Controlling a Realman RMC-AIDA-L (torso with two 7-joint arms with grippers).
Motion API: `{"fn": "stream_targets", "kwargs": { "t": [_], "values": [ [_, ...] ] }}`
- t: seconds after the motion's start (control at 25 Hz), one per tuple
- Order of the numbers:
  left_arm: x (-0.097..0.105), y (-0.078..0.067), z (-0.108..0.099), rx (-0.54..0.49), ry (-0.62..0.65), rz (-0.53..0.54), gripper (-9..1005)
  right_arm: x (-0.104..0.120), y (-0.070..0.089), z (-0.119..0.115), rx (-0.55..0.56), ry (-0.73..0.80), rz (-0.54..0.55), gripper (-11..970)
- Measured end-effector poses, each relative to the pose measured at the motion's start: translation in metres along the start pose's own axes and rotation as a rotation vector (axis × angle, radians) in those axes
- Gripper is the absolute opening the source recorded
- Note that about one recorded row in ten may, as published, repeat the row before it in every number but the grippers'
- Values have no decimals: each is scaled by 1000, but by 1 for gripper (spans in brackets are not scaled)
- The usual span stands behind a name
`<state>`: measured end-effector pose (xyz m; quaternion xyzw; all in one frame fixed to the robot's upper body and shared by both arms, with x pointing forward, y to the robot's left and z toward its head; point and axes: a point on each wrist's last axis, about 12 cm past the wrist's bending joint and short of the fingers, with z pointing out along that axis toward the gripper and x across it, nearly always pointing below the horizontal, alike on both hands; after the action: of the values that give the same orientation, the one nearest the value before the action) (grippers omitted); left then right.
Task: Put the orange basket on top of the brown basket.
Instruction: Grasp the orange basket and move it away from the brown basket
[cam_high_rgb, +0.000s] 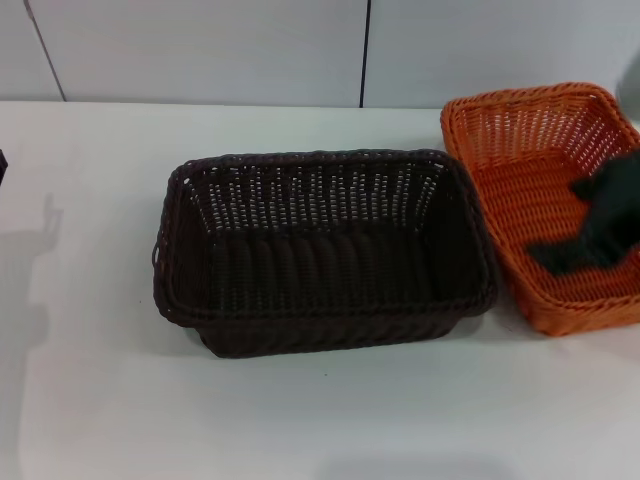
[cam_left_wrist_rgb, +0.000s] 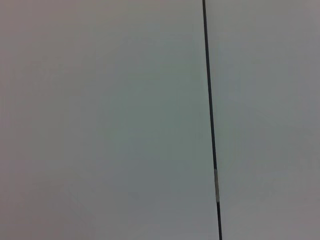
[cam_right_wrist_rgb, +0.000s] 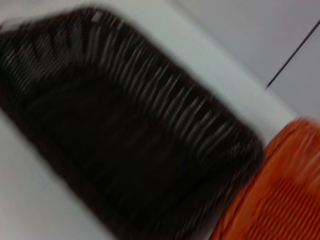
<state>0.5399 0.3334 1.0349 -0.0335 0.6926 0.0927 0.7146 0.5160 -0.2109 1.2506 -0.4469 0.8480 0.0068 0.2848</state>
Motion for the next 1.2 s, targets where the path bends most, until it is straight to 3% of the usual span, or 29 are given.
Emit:
{"fn": "stream_targets", "kwargs": {
  "t": [0.52, 0.84, 1.2],
  "values": [
    [1, 2, 9, -30, 46, -17, 779, 24, 6, 12, 3, 185, -56, 756],
    [3, 4, 7, -38, 54, -23, 779, 32, -7, 31, 35, 254, -54, 749],
    [6, 8, 4, -49, 66, -19, 778, 30, -11, 56, 27, 285, -74, 741]
  ]
}}
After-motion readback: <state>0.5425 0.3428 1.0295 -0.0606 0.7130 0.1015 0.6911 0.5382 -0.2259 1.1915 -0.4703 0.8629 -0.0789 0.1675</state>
